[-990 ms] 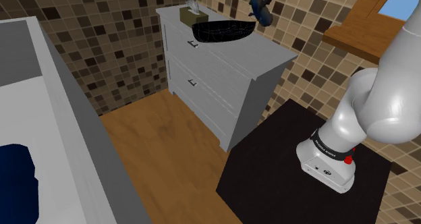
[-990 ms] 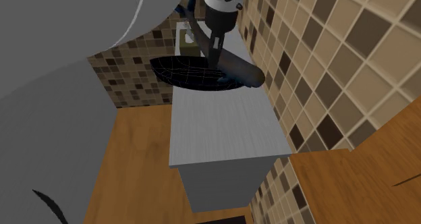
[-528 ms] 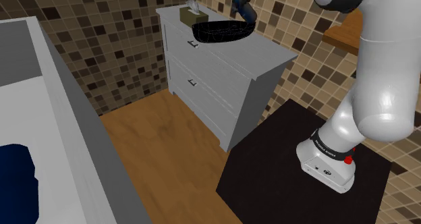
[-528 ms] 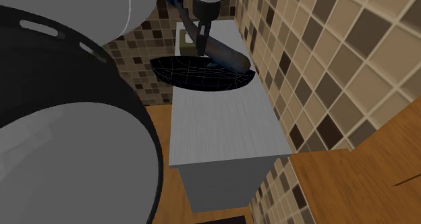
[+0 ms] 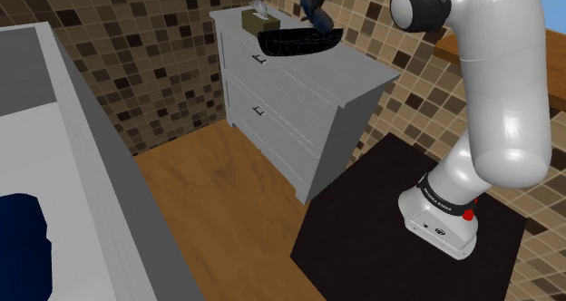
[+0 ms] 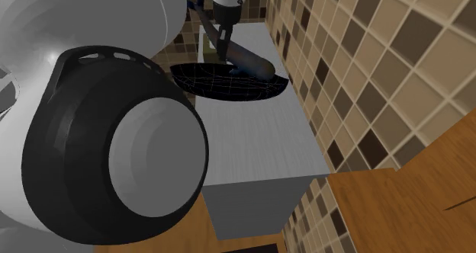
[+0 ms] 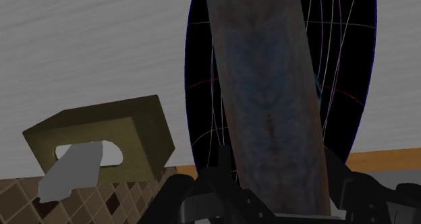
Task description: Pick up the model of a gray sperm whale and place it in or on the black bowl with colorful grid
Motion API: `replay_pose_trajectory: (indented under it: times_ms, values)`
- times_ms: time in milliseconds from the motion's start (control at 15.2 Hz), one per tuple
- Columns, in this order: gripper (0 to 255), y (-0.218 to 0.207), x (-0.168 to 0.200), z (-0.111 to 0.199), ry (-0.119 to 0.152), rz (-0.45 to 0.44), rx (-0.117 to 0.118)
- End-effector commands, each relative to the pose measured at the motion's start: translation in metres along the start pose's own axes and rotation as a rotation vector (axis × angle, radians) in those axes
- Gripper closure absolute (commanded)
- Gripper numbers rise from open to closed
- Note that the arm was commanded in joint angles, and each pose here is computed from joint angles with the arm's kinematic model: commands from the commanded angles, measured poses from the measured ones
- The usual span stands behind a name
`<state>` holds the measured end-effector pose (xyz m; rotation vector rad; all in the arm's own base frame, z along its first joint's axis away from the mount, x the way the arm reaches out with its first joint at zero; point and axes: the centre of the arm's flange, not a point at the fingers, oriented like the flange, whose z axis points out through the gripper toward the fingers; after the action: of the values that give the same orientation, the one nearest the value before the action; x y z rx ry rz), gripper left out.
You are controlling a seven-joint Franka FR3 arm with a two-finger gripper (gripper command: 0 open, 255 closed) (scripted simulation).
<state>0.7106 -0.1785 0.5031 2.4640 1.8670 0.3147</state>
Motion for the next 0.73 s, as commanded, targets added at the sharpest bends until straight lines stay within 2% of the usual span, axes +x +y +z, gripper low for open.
replay_pose_trajectory:
  times_ms: [0, 132, 660]
  values:
    - [255, -0.001, -0.002, 0.011, 0.000, 0.000, -0.002]
    - [255, -0.003, -0.004, 0.024, 0.000, 0.000, -0.002]
    - [255, -0.003, -0.004, 0.024, 0.000, 0.000, -0.002]
